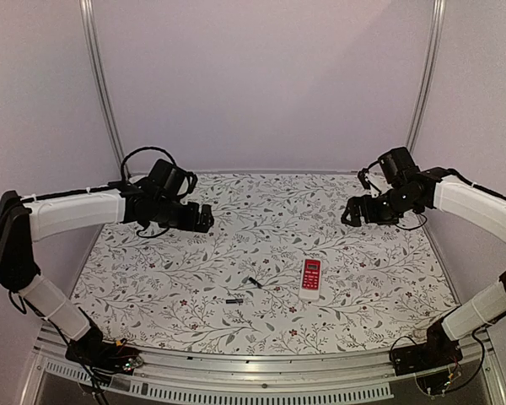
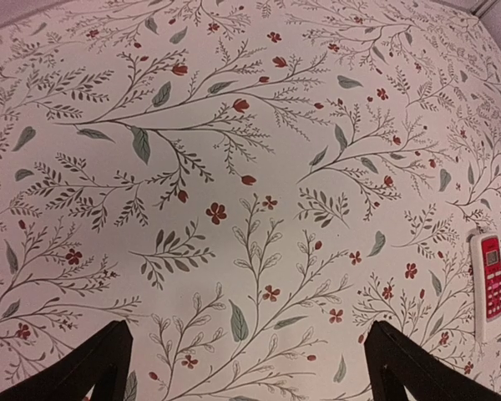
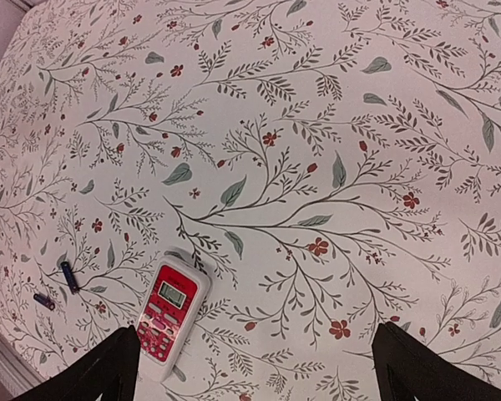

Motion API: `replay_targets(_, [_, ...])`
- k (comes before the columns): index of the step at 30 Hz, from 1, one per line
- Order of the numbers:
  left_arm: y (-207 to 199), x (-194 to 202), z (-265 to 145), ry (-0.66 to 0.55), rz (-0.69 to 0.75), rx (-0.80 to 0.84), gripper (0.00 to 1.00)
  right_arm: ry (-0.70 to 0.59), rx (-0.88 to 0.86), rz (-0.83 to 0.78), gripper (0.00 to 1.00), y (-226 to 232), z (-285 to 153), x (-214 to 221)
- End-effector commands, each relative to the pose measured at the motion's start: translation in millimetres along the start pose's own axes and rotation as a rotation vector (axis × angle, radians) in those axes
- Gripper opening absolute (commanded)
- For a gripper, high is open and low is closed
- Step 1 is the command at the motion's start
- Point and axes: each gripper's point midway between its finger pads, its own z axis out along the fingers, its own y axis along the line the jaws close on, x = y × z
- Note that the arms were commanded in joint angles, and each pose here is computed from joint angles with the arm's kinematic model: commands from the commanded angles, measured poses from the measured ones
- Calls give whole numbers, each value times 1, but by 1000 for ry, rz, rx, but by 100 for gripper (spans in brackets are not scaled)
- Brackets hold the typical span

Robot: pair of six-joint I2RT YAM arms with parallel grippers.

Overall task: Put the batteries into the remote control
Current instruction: Pick up the remote control from the center of the board.

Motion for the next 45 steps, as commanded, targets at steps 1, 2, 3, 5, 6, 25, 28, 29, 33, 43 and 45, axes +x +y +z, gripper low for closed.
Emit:
replay_targets(1, [-8, -11, -18, -71, 2, -20, 100, 132, 73, -20, 99, 9, 1, 24])
replay_targets(2, [-9, -13, -23, -90, 12, -33, 100, 146, 87, -27, 99, 12, 0, 26])
replay_targets(3, [-8, -15, -27, -110, 23, -53, 99, 166, 96, -36, 99, 16, -1, 31])
replay_targets(5, [-9, -16, -33, -127, 42, -82, 100, 204, 112, -62, 99, 24, -3, 40])
replay_targets(6, [-10, -15, -34, -128, 48, -90, 100, 224, 114, -73, 99, 27, -4, 45])
replay_targets(25, [-12, 1, -44, -177, 37, -143, 100, 474, 208, -141, 99, 66, 42, 117])
replay_targets(28, [-12, 1, -47, -189, 34, -140, 100, 480, 201, -120, 99, 71, 53, 118])
replay_targets(29, [-12, 0, -48, -194, 31, -138, 100, 487, 200, -113, 99, 73, 58, 120])
replay_targets(33, [-14, -1, -49, -206, 26, -123, 99, 497, 184, -91, 99, 81, 74, 119])
replay_targets(43, [-8, 2, -52, -230, 16, -132, 100, 534, 134, -43, 99, 101, 104, 120])
replay_targets(45, [-7, 2, -54, -237, 15, -133, 99, 539, 133, -38, 99, 104, 109, 120])
